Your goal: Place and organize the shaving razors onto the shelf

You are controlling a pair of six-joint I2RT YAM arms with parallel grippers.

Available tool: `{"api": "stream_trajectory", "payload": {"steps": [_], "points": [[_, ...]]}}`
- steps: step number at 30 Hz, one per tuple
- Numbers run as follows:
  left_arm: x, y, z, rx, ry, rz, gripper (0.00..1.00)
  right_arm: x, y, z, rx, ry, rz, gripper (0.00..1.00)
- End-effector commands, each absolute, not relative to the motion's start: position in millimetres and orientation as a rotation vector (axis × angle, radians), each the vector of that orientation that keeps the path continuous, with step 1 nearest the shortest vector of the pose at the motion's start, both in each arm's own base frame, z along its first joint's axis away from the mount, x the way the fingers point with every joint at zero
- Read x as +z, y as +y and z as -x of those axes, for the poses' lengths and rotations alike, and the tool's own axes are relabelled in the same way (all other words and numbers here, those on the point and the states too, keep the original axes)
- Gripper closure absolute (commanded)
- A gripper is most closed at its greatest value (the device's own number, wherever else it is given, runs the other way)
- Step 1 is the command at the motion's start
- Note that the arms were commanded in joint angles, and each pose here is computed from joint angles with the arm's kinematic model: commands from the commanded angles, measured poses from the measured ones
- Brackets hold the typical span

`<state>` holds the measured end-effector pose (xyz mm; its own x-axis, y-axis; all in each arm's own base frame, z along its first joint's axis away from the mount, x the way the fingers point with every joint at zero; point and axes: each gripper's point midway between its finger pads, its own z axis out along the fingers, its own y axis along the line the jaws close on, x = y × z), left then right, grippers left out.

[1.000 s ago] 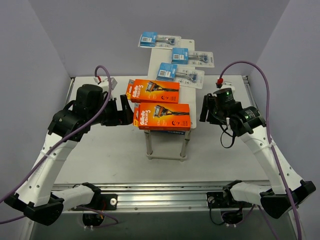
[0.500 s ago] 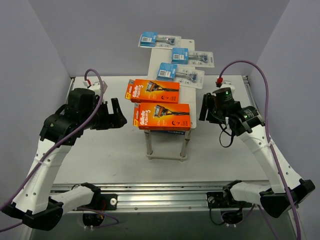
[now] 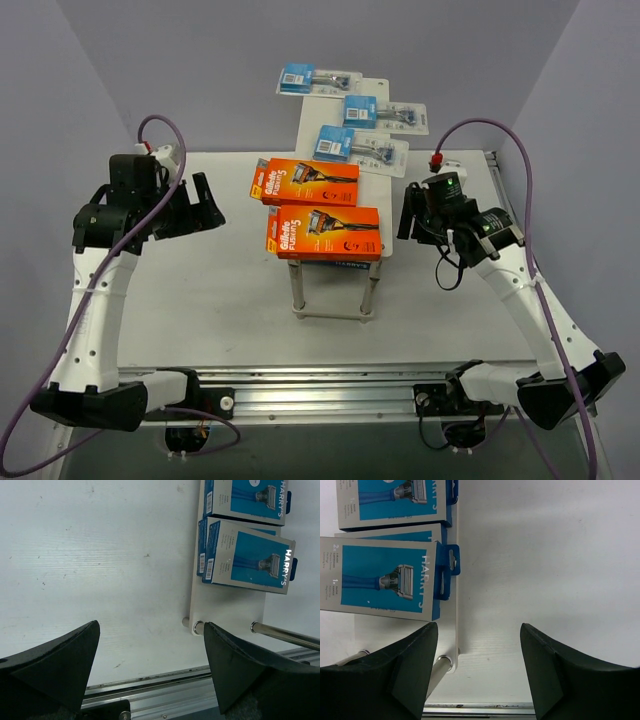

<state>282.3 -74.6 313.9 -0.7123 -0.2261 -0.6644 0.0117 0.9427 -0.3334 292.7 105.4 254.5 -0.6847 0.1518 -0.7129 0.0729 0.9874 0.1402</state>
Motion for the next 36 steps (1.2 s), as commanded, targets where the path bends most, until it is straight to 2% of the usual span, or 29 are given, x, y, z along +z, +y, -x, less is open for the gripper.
{"api": "stream_trajectory", "payload": {"steps": [1, 17, 36], "points": [[337.7, -82.3, -303.5, -0.452, 2.248, 0.081, 0.06, 276.3, 94.1, -299.2, 0.083, 2.270, -0.173, 0.37], [348.0, -122.3, -355.6, -0.563, 2.210, 0.002, 0.06, 304.7, 98.3, -319.5, 0.089, 2.224, -0.171, 0.37], [343.2, -174.2, -352.8, -0.565, 2.246, -0.122, 0.06, 307.6, 105.8, -332.1, 0.113, 2.211, -0.174, 0.37]]}}
